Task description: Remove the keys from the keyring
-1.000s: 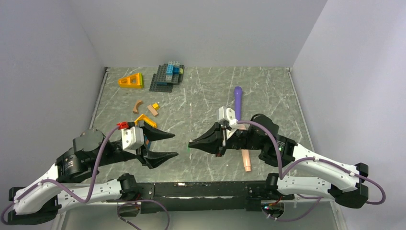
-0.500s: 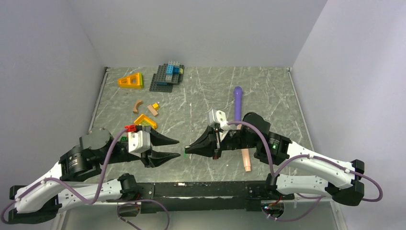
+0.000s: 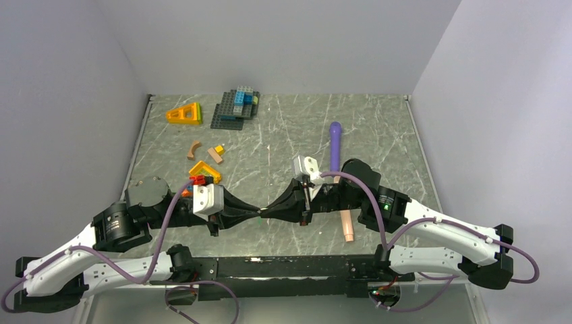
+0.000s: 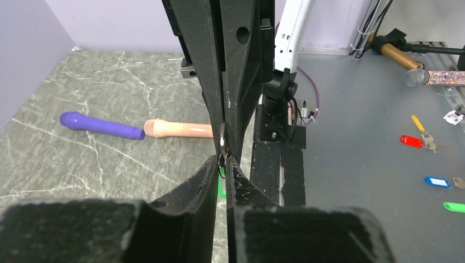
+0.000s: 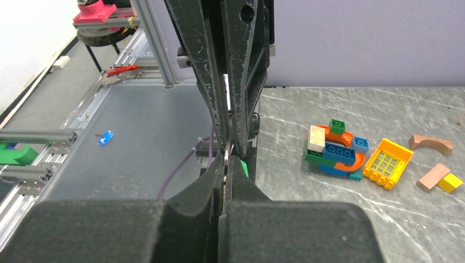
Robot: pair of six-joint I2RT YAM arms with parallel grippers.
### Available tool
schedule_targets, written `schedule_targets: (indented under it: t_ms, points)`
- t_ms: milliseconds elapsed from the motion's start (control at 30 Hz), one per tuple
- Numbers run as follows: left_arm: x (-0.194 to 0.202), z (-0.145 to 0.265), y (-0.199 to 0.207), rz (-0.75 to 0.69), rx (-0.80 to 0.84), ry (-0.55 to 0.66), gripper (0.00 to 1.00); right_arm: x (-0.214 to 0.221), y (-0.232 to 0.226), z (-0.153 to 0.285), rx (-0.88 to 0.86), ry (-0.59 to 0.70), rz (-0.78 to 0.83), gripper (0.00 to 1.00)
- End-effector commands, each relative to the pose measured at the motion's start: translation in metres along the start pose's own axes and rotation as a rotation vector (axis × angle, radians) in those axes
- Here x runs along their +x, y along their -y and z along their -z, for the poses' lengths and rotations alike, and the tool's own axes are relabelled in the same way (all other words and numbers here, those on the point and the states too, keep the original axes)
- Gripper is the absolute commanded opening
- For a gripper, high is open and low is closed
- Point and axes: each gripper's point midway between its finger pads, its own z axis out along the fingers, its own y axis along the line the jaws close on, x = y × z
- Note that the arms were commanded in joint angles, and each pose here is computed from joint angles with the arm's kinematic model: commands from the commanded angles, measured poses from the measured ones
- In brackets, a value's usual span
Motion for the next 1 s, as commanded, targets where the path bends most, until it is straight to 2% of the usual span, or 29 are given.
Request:
schedule_targets:
  t_ms: [0, 100, 233, 400, 967]
  points:
    - [-0.018, -0.002, -0.001, -0.016, 0.003, 0.044, 0.12, -0.028, -0.01, 0.001, -0.036, 0.068, 0.042, 0.0]
    - [-0.018, -0.002, -0.001, -0.017, 0.004, 0.039, 0.0, -0.028, -0.011, 0.0, -0.04, 0.065, 0.043, 0.0]
    - [-0.018, -0.002, -0.001, -0.013, 0.0, 0.045, 0.0, -0.03, -0.012, -0.001, -0.047, 0.069, 0.045, 0.0]
    - [-0.029, -0.003, -0.001, 0.004, -0.004, 0.109, 0.0, -0.038, -0.012, -0.001, -0.045, 0.106, 0.06, 0.0]
    - [-0.073, -0.006, -0.023, 0.118, -0.123, 0.428, 0.0, -0.109, -0.002, 0.006, 0.033, 0.48, 0.135, 0.0]
